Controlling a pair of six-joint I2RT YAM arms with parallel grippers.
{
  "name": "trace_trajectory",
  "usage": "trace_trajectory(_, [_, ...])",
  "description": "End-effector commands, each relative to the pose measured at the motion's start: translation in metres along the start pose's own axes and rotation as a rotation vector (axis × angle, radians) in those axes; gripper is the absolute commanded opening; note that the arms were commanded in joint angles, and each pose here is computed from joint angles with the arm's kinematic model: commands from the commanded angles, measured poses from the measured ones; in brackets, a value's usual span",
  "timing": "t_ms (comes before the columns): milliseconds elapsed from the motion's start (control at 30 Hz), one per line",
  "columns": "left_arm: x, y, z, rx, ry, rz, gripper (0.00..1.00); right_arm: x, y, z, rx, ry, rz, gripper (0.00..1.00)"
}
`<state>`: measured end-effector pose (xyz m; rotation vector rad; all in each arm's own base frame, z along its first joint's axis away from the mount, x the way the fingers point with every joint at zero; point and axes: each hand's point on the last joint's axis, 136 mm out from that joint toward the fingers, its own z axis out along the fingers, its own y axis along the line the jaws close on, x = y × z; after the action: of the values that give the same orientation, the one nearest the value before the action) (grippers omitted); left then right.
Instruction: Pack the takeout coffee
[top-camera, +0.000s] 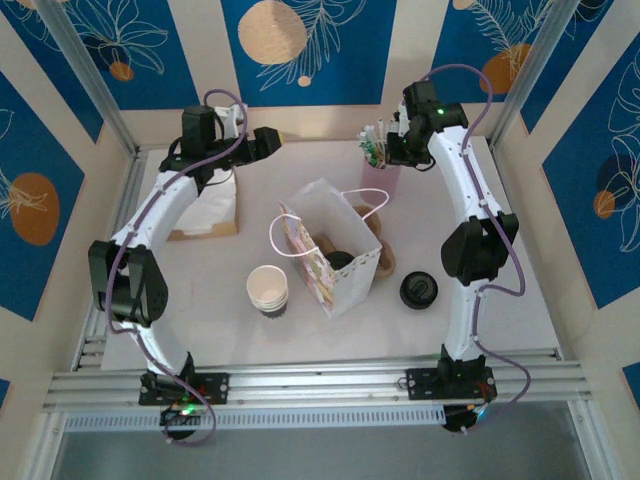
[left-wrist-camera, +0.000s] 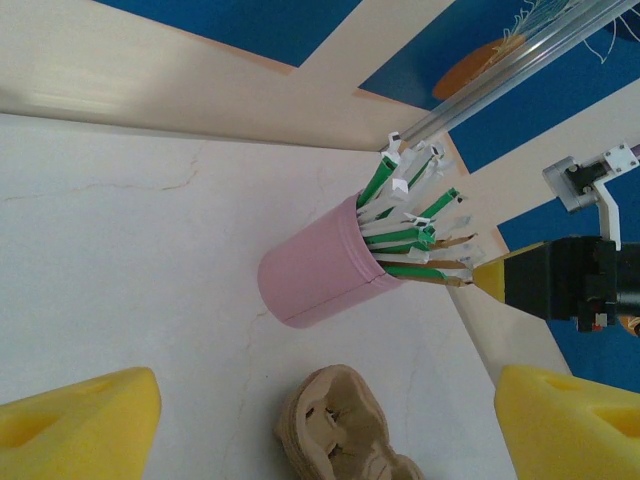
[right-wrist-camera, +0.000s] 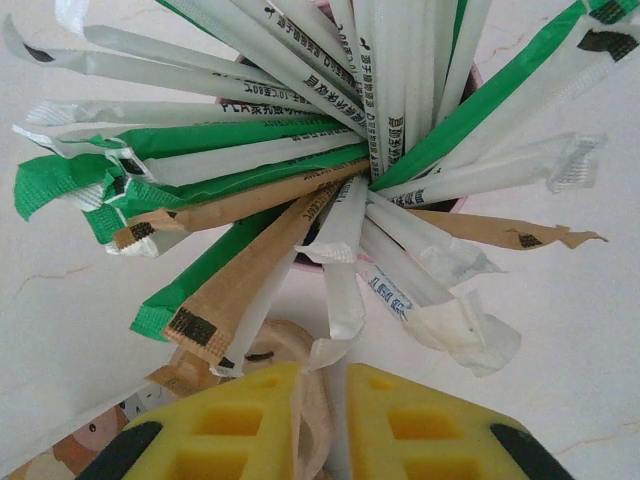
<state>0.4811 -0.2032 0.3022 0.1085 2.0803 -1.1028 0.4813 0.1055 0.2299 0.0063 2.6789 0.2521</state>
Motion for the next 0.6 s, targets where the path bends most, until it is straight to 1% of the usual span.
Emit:
trace_trajectory(0, [-0.0017,0.0019,0.0011,0.020,0.001,0.000,0.87,0.0007,-0.0045,0.0032,0.010,0.014,0.014,0.20])
trace_trajectory(100, [-0.0016,0.0018,0.0013,0.021,0.002,-0.002,0.87,-0.0007,-0.0063,0.0048,0.012,0.015,0.016,0.19])
trace_trajectory(133, [-0.0016,0.0015,0.0013,0.022,0.002,-0.002,0.87,-0.0008,-0.0070,0.0060,0.012,0.018,0.017,0.24])
trace_trajectory(167, [-0.0016,0.0020,0.0015,0.021,0.001,-0.003,0.87,-0.0004,-0.0065,0.0064,0.008,0.023,0.018,0.32])
trace_trajectory(233, [-0.0014,0.0021,0.0016,0.021,0.002,-0.003,0.87,-0.0006,-0.0062,0.0072,0.005,0.023,0.018,0.34])
trace_trajectory(567, [-0.0019,0.0011,0.0007,0.022,0.002,0.001,0.87,-0.0030,-0.0064,0.0078,0.003,0.015,0.019,0.16])
